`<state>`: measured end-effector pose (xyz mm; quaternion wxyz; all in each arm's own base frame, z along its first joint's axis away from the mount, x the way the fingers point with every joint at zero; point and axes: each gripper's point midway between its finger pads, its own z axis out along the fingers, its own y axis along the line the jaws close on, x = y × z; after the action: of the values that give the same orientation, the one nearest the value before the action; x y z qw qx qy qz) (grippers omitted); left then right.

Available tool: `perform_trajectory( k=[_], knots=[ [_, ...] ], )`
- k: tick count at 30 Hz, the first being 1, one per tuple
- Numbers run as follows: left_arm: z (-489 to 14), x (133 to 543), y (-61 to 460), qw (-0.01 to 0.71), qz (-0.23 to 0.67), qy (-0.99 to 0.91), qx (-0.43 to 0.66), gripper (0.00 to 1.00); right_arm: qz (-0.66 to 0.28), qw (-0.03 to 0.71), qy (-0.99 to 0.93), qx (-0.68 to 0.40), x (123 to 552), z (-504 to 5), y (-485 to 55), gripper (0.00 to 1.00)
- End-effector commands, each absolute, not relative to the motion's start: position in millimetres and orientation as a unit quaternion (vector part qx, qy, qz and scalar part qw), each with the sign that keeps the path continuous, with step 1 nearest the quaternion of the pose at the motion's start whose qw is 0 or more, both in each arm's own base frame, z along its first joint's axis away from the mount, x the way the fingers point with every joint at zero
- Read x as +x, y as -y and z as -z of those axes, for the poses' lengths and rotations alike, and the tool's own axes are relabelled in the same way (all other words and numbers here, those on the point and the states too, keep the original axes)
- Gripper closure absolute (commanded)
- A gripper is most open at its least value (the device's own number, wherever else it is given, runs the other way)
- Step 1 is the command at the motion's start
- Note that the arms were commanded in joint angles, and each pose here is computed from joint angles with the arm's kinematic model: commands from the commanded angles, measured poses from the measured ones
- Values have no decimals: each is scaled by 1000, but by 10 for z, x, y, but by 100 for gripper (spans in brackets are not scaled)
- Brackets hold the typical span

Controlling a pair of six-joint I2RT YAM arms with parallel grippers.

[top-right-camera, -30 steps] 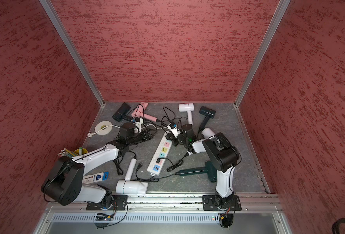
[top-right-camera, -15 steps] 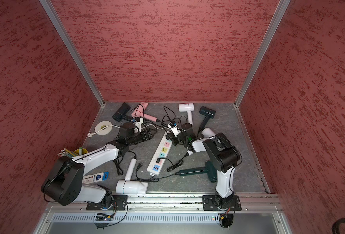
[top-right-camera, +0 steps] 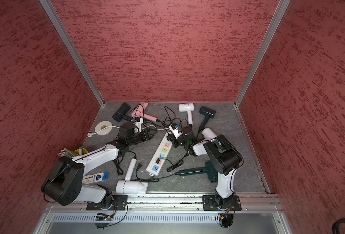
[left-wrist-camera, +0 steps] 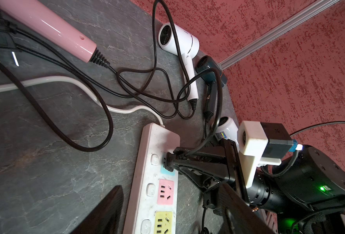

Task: Charge the blow dryers
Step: Insert the plug into the socket.

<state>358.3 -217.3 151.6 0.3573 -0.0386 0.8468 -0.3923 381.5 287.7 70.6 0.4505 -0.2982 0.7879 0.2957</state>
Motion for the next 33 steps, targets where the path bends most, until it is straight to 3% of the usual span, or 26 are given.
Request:
perform_trajectory(
  k=[1,8,24,33],
  knots=[
    [-1500,3584,2178,360,393,-845,-36,24,-206,306,-894,-254,3369,173,-2452,100],
    [-1267,3658,2221,338,384,-858,-39,24,-191,335,-883,-268,3486,85,-2513,100],
    [-1260,3660,2218,338,382,-859,-38,25,-217,269,-901,-261,3065,481,-2412,100],
    [-1242,3664,2235,335,384,-859,-37,25,-199,300,-891,-275,3092,109,-2492,100]
  ],
)
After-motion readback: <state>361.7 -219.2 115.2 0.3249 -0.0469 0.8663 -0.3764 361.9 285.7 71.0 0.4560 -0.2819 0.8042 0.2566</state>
